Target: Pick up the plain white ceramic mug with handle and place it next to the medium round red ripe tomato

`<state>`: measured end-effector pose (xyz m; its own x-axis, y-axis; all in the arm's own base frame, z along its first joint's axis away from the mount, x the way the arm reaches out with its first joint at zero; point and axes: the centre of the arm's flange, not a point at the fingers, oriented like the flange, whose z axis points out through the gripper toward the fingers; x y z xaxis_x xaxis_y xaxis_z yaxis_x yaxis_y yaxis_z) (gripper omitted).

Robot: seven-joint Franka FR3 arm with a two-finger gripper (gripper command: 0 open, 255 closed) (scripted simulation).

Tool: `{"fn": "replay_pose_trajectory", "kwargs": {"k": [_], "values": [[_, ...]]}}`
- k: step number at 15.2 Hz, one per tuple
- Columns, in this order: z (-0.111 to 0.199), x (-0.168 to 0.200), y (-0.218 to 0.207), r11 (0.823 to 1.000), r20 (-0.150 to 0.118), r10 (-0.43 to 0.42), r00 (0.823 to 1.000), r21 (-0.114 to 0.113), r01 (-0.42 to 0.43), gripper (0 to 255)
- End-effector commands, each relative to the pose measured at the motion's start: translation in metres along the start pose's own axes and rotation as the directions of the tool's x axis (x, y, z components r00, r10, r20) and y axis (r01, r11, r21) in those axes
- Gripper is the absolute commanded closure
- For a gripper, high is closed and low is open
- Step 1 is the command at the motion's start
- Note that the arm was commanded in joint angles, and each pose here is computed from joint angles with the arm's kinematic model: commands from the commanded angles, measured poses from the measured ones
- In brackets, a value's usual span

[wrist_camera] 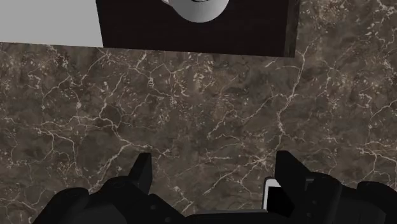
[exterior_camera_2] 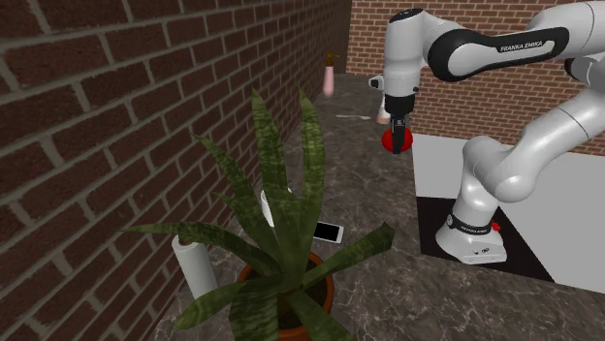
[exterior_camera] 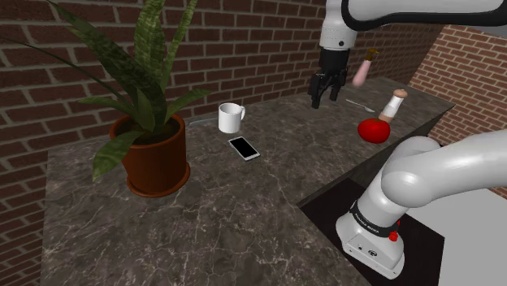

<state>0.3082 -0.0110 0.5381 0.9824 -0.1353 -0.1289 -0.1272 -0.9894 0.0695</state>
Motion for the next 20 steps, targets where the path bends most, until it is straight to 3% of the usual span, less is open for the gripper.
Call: {"fn": "replay_pose_trajectory", "kwargs": {"k": [1,20], "values": [[0.000,0.000,0.000,1.000,0.000,0.000,1.000,0.000,0.000,0],[0.060,0.203,-0.101,0.996,-0.099,0.075,0.992,0.051,-0.070,0]]}}
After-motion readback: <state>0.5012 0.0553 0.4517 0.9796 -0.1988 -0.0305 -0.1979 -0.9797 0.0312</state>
